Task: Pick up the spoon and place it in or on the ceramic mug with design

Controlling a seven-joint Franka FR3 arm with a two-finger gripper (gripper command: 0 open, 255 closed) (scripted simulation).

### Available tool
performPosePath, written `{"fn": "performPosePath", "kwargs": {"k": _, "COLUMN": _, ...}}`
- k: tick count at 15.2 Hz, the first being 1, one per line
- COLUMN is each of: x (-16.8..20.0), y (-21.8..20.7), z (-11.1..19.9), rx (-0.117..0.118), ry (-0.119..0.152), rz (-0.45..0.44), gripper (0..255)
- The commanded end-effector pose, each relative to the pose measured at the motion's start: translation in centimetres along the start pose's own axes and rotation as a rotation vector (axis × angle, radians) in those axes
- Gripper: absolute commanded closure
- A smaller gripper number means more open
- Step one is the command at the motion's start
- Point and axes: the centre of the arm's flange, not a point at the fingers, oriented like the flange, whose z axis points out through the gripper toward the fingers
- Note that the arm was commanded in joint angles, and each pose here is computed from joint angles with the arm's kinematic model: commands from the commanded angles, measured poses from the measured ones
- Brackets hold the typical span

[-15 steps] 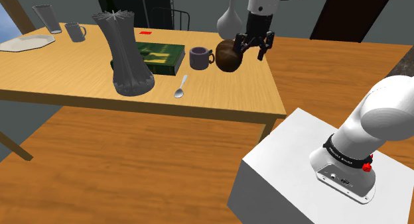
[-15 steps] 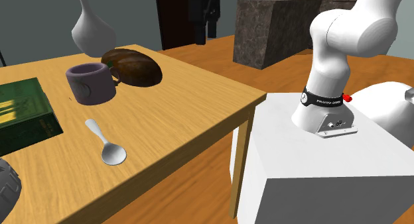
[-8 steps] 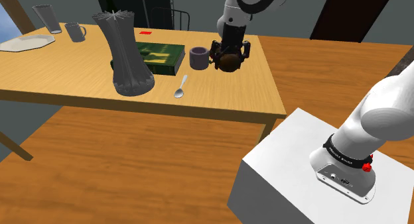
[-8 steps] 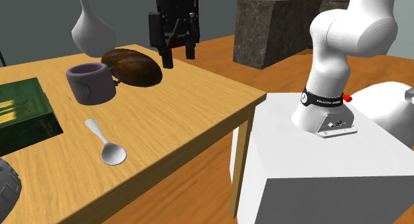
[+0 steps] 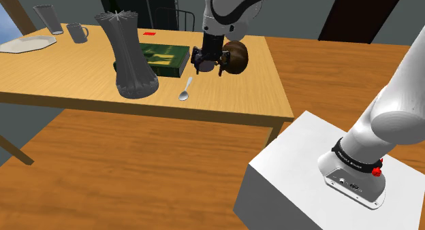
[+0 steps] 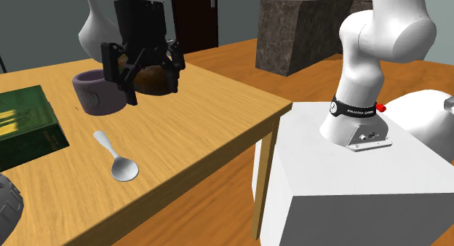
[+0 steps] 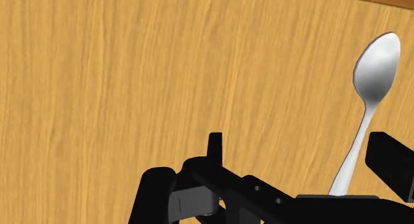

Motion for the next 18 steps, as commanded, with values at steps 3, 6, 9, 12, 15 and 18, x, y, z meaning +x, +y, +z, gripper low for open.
{"fn": "performPosePath", "kwargs": {"k": 3, "x": 2.6, "y": -3.8, "z": 2.2, "rx": 0.028, "ry": -0.014, "rz": 0.086, "gripper": 0}}
{"fn": "performPosePath", "kwargs": {"k": 6, "x": 4.7, "y": -6.5, "z": 3.8, "rx": 0.048, "ry": -0.025, "rz": 0.148, "gripper": 0}}
{"fn": "performPosePath", "kwargs": {"k": 9, "x": 5.4, "y": -7.4, "z": 5.4, "rx": 0.054, "ry": -0.028, "rz": 0.168, "gripper": 0}}
{"fn": "performPosePath", "kwargs": {"k": 12, "x": 5.3, "y": -7.5, "z": 7.0, "rx": 0.054, "ry": -0.028, "rz": 0.168, "gripper": 0}}
{"fn": "performPosePath", "kwargs": {"k": 15, "x": 5.3, "y": -7.6, "z": 8.3, "rx": 0.054, "ry": -0.028, "rz": 0.167, "gripper": 0}}
{"fn": "performPosePath", "kwargs": {"k": 18, "x": 5.3, "y": -7.6, "z": 8.3, "rx": 0.054, "ry": -0.028, "rz": 0.168, "gripper": 0}}
